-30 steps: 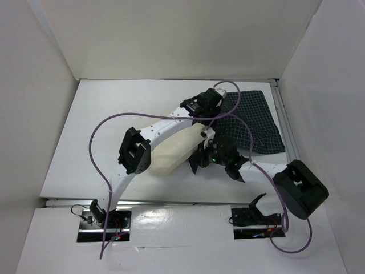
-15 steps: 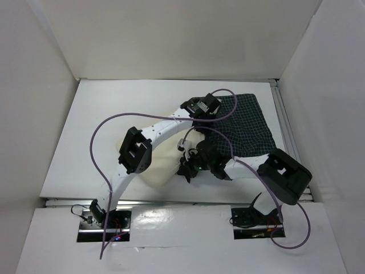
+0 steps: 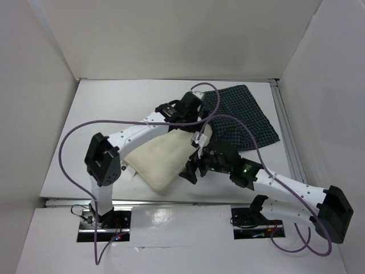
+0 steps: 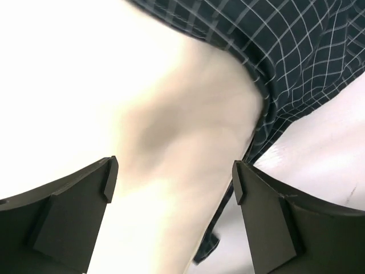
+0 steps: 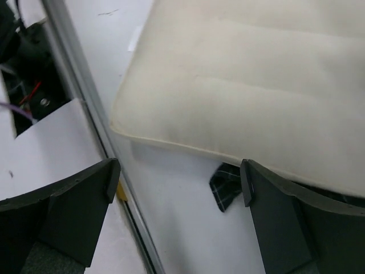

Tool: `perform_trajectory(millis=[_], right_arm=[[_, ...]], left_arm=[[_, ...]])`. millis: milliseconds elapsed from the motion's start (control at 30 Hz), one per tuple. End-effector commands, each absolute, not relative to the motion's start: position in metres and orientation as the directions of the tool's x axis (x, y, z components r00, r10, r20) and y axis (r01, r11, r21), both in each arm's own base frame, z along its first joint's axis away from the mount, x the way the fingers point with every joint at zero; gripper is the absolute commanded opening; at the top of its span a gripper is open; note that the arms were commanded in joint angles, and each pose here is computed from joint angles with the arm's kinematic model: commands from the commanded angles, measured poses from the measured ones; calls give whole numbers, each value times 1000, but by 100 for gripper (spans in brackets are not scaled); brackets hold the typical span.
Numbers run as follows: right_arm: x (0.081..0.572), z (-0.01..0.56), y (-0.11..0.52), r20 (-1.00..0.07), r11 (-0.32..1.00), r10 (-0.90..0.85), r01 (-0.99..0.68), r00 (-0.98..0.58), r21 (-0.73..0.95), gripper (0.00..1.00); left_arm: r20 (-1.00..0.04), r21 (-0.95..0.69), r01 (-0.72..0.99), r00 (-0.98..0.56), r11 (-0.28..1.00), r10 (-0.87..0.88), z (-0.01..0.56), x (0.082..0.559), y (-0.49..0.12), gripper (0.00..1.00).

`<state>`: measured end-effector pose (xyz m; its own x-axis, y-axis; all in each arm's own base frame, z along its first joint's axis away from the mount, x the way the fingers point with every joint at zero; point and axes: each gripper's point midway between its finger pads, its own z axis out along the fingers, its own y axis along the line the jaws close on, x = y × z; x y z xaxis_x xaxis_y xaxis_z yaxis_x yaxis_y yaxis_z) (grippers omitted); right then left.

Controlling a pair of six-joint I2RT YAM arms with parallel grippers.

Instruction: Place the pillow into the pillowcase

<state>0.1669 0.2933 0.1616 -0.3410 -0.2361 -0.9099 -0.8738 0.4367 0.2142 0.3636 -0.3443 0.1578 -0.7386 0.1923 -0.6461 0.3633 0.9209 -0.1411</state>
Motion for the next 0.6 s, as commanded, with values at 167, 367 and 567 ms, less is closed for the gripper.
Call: perform_trajectory(millis=[167, 367, 567], right_arm=[[220, 170, 249, -874, 734, -130, -638, -469, 233, 100], [236, 134, 291, -772, 713, -119, -595, -624, 371, 100], [301, 94, 271, -682, 843, -17, -378, -731, 383, 100]], left_arm=[[-688, -88, -7, -723, 996, -66, 185, 396, -214, 100], [-613, -140, -94, -773, 986, -161, 131, 444, -183, 89], [-482, -154, -92, -862, 984, -156, 86, 422, -187, 36]])
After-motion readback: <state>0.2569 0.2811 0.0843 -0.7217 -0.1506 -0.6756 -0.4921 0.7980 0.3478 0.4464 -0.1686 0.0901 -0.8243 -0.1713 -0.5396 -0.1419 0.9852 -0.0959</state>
